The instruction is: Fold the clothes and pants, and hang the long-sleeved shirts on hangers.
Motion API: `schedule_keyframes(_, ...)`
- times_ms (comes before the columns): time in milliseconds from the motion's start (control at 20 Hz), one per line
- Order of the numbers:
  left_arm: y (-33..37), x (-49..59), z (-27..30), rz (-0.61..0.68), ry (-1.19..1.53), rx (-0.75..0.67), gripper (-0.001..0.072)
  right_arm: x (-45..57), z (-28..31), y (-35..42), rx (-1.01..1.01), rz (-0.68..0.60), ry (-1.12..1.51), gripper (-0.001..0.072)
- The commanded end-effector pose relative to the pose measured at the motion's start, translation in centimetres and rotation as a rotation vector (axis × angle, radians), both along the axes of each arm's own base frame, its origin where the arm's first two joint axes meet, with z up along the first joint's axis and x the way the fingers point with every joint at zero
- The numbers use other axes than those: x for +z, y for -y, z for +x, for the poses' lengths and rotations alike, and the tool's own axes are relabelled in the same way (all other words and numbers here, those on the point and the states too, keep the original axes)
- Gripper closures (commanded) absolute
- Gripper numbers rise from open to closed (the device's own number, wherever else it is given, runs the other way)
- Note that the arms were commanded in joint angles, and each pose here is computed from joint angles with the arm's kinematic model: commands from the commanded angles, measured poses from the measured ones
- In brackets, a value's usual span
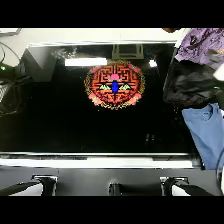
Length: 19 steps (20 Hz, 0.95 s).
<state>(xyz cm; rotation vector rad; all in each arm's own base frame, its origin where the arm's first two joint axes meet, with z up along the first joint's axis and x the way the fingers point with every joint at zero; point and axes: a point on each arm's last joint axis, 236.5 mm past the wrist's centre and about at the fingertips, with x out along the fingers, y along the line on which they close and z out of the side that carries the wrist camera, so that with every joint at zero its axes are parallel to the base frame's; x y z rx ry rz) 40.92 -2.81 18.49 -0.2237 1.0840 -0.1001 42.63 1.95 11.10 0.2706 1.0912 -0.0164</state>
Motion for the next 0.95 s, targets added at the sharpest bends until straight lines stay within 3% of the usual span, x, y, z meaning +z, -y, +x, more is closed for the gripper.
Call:
schedule_keyframes(0, 0.7, -1.1, -2.9, 0.030, 0.008, -0.015, 0.0693, 0.2, -1.5, -10.2, 0.305, -0.085, 0.028, 0.0680)
schedule_keyframes(200, 0.9, -1.6, -3.2, 0.034, 0.002, -0.019, 0.0692, 0.8, -2.0, -15.0, 0.409, -0.080, 0.089, 0.0679)
schedule_keyframes(900, 0.5, -1.8, -3.1, 0.047, -0.005, -0.008, 0.0691, 0.4, -2.7, -14.9, 0.414, -0.084, 0.058, 0.0679)
